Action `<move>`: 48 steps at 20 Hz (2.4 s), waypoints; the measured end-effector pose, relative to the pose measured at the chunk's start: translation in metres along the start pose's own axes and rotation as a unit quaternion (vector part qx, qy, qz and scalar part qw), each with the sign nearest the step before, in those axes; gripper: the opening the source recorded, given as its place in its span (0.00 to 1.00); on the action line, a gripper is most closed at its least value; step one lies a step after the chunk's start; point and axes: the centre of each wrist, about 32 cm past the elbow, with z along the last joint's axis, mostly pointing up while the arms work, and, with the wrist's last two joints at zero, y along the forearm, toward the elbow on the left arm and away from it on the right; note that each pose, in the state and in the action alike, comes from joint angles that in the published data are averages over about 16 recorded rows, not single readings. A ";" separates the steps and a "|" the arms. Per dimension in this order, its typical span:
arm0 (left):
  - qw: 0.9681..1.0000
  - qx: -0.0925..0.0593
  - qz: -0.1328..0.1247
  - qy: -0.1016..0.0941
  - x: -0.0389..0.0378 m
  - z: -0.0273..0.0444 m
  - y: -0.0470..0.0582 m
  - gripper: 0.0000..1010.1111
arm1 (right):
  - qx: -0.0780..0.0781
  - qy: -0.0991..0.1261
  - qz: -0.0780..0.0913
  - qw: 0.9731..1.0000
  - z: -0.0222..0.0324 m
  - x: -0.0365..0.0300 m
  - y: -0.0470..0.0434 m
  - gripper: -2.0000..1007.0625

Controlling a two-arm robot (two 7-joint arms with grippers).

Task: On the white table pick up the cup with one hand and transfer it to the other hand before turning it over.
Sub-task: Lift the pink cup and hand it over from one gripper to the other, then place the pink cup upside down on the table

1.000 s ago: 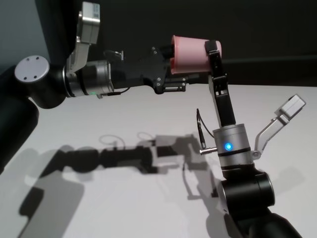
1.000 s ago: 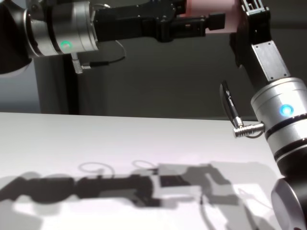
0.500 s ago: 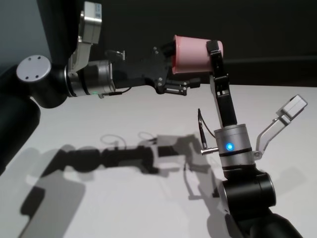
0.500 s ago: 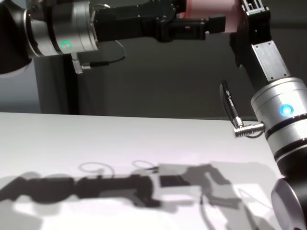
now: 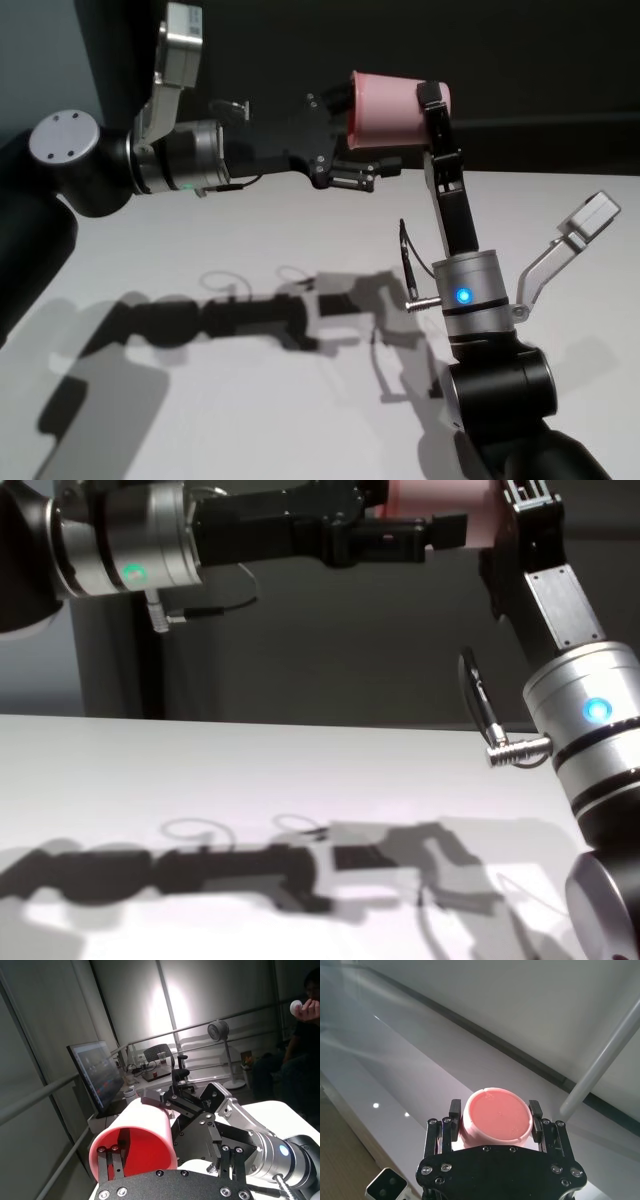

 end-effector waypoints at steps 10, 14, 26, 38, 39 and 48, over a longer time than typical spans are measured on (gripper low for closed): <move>1.000 0.008 0.006 0.001 -0.0031 0.0002 0.011 0.99 | 0.000 0.000 0.000 1.000 0.0000 0.0000 0.0000 0.78; 1.000 0.014 0.013 0.003 -0.0063 -0.0002 0.018 0.99 | 0.000 0.000 0.000 1.000 0.0000 0.0000 0.0000 0.78; 0.997 0.034 0.074 0.011 -0.0281 -0.0019 0.050 0.99 | 0.000 0.000 0.000 1.000 0.0000 0.0000 0.0000 0.78; 0.972 0.067 0.224 0.013 -0.0783 -0.0105 0.088 0.99 | 0.000 0.000 0.000 1.000 0.0001 0.0000 0.0000 0.78; 0.969 0.070 0.238 0.013 -0.0834 -0.0120 0.091 0.99 | 0.000 0.000 0.000 1.000 0.0001 0.0000 0.0000 0.78; 0.935 0.091 0.342 0.020 -0.1263 -0.0320 0.105 0.99 | 0.000 0.000 0.000 1.000 0.0001 0.0000 0.0000 0.78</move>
